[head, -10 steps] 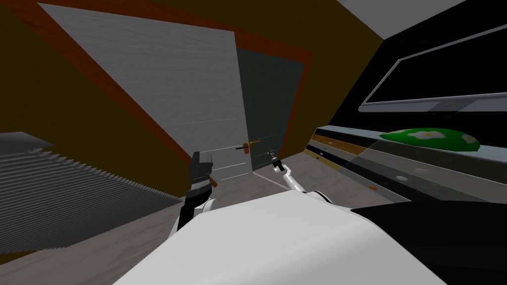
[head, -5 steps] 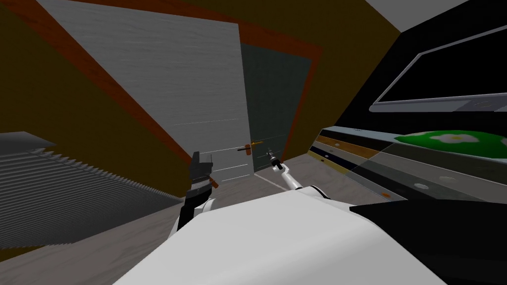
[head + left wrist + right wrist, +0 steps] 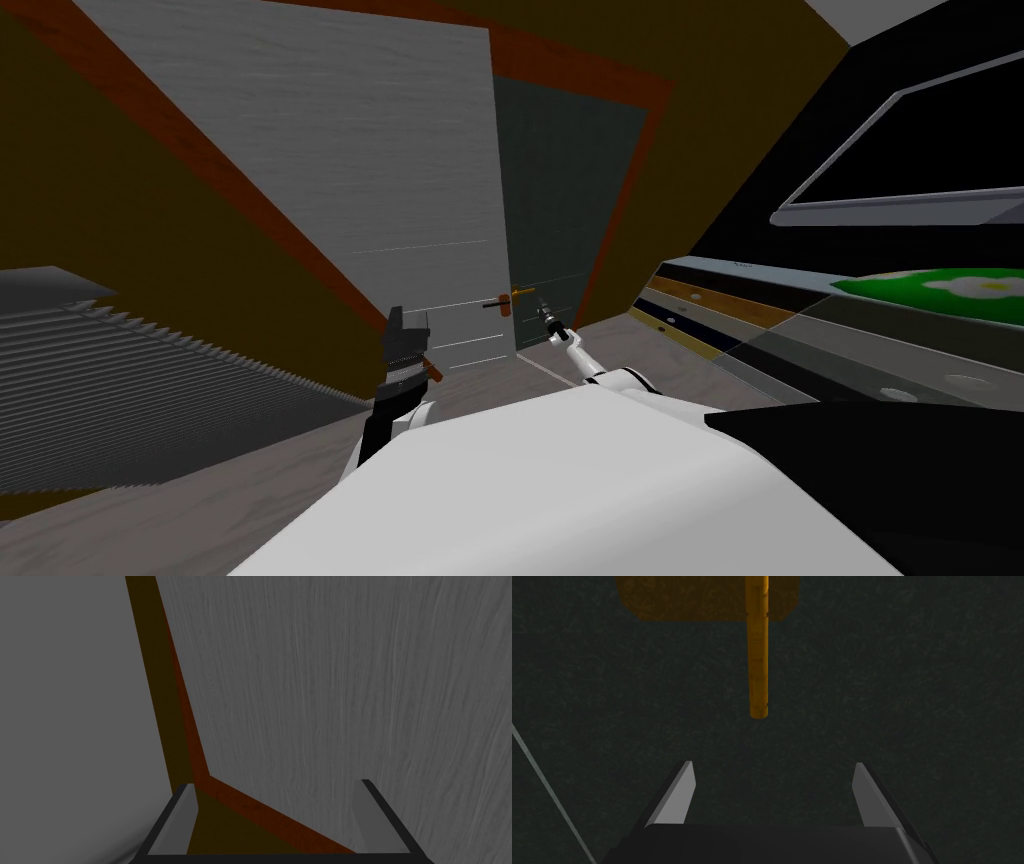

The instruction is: Pull the door open

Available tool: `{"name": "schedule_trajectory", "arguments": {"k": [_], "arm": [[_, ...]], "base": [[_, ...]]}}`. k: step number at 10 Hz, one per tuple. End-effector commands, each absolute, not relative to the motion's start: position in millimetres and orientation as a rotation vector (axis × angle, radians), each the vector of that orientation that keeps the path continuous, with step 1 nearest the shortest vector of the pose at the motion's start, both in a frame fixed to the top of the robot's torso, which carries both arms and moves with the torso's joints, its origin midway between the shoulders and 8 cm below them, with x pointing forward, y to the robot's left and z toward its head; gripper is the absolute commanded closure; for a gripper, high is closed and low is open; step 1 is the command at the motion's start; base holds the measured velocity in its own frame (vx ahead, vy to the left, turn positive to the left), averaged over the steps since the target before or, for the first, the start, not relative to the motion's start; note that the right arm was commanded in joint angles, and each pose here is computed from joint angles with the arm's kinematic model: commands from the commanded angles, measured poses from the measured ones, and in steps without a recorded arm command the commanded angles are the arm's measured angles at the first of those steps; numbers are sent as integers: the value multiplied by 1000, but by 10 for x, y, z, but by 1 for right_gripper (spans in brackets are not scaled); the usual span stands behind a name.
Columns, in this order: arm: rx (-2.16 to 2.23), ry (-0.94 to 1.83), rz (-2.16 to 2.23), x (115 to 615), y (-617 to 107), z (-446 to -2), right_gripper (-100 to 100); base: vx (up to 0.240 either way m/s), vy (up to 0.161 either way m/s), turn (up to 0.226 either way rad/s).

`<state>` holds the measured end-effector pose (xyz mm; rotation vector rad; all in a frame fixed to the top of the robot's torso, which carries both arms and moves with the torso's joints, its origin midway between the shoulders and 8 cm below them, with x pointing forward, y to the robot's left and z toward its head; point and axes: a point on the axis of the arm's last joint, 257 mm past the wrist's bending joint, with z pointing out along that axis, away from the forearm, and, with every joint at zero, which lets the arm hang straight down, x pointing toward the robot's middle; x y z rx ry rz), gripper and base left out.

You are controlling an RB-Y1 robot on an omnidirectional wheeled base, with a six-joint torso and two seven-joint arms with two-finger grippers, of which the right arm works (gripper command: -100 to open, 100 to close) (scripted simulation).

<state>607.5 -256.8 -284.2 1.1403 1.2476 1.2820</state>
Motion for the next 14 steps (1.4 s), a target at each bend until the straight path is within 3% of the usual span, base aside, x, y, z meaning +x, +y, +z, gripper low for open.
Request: {"name": "schedule_trajectory", "arguments": {"k": [1,4,8,14], "arm": [[1151,1262,1280,6113,-2527,-2886,-100],[1158,1272,1280,6147,-2491,-2900,-100],[1204,1230,1192,6022,-3216,-3004,-100],[1258,1152,1089,5781,-4186,-3021,-100]], "base": [[91,23,68],[78,27,46],[-11,-4,45],[50,34,127]]}}
